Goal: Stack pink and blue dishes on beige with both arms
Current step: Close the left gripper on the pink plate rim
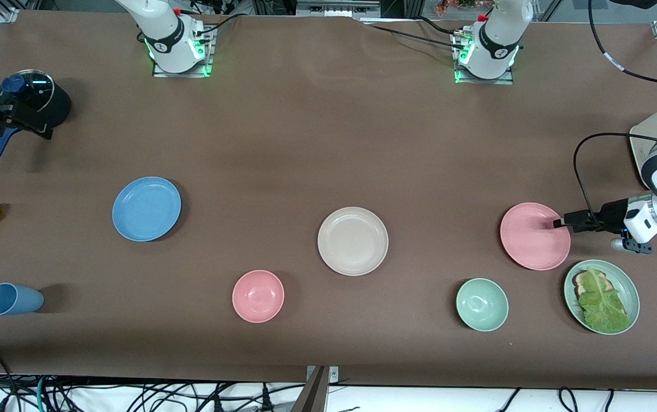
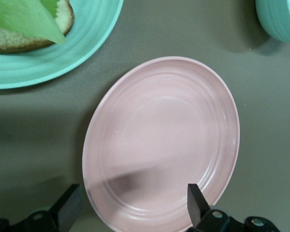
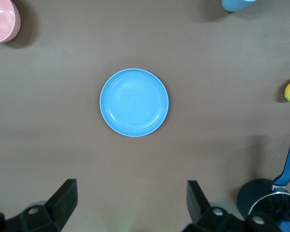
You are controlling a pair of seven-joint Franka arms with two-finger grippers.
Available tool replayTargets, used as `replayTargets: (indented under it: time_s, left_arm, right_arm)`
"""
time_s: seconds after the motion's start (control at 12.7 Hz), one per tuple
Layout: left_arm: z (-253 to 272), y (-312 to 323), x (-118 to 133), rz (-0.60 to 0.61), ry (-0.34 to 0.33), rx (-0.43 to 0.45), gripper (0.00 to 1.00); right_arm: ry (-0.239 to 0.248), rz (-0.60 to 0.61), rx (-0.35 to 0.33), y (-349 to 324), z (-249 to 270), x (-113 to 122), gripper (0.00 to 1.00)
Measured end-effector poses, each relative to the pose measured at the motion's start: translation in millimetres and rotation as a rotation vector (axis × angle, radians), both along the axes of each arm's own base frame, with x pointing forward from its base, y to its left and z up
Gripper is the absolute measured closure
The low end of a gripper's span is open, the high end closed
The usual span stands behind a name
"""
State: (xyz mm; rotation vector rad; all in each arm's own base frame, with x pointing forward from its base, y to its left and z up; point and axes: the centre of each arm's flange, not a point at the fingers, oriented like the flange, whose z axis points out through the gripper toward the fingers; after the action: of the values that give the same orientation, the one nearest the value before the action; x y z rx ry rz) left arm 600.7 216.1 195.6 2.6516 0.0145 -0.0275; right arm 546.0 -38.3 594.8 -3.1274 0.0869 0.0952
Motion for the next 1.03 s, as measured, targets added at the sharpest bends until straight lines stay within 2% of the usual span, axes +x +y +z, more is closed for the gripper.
replayTargets:
  time_s: [0.47,1.03]
  left_arm:
    - [-11,25,-10,0.081,0.000,-0.030,0.05]
    - [-17,1,2,0.123,0.011,-0.033,0.10]
  right_arm:
    - [0.000,0.000,0.000,0,0,0,0.00]
    - [0.000,0.000,0.000,0,0,0,0.00]
